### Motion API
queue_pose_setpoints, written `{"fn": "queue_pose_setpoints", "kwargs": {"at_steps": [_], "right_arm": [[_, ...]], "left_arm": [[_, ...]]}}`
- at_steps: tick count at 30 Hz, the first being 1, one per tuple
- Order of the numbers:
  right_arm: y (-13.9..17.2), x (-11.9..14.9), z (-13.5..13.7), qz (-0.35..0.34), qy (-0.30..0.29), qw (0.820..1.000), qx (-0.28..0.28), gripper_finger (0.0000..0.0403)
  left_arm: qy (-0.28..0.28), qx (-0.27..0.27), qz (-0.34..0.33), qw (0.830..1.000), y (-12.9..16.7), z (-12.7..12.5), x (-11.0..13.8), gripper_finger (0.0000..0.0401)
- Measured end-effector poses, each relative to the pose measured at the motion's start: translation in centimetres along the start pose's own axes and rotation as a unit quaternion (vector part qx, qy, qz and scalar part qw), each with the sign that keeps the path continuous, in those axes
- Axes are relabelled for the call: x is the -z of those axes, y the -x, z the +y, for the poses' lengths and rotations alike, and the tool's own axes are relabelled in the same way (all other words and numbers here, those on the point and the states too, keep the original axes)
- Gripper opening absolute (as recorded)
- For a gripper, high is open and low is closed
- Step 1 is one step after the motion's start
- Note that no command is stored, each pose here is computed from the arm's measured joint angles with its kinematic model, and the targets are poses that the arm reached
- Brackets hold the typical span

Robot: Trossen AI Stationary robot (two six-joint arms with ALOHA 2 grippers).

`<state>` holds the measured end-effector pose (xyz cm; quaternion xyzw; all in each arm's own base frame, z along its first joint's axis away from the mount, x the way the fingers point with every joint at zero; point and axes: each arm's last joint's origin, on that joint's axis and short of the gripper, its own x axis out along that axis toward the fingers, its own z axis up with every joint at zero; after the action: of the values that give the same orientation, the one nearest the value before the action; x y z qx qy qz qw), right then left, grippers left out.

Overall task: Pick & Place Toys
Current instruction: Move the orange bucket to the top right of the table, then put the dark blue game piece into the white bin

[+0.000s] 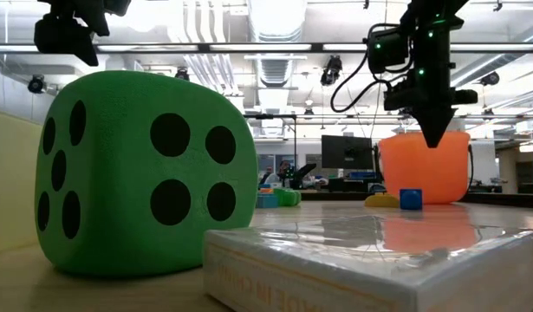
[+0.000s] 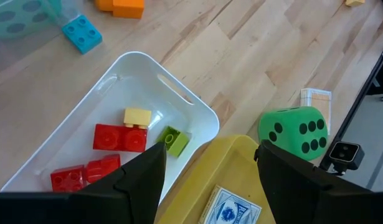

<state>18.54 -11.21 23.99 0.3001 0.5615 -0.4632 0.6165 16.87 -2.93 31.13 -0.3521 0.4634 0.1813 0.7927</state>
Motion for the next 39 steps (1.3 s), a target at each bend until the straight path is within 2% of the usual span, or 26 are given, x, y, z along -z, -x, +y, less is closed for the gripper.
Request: {"fn": "queue_pose_setpoints", "kwargs": {"at_steps": [5, 14, 18, 22, 25, 28, 35, 39], "right_arm": [[0.4, 0.4, 0.6, -0.003, 0.017, 1.0, -0.007, 0.0008], [3.5, 2.1, 3.6, -0.03, 0.091, 0.993, -0.064, 0.0008], [3.8, 3.2, 4.9, -0.005, 0.197, 0.975, -0.105, 0.0009], [3.3, 4.5, 6.6, 0.007, 0.315, 0.937, -0.151, 0.0026], [2.8, 5.2, 8.0, 0.009, 0.389, 0.905, -0.173, 0.0069], [2.2, 5.6, 9.4, 0.005, 0.455, 0.874, -0.172, 0.0127], [-0.1, 6.4, 11.6, -0.01, 0.637, 0.766, -0.088, 0.0247], [-1.7, 6.1, 12.4, -0.002, 0.681, 0.731, -0.037, 0.0279]], "left_arm": [[0.0, 0.0, 0.0, 1.0, 0.0, 0.0, 0.0, 0.0239], [0.004, 0.0, 0.0, 1.0, 0.0, 0.0, 0.0, 0.0239], [0.005, 0.0, 0.0, 1.0, 0.0, 0.0, 0.0, 0.0239], [0.005, 0.0, 0.0, 1.0, 0.0, 0.0, 0.0, 0.0239], [0.005, 0.0, 0.0, 1.0, 0.0, 0.0, 0.0, 0.0239], [0.004, 0.0, 0.0, 1.0, 0.0, 0.0, 0.0, 0.0239], [0.011, 0.005, 0.007, 1.0, 0.0, 0.0, 0.0, 0.0239], [0.016, 0.008, 0.012, 1.0, 0.0, -0.1, 0.1, 0.0239]]}}
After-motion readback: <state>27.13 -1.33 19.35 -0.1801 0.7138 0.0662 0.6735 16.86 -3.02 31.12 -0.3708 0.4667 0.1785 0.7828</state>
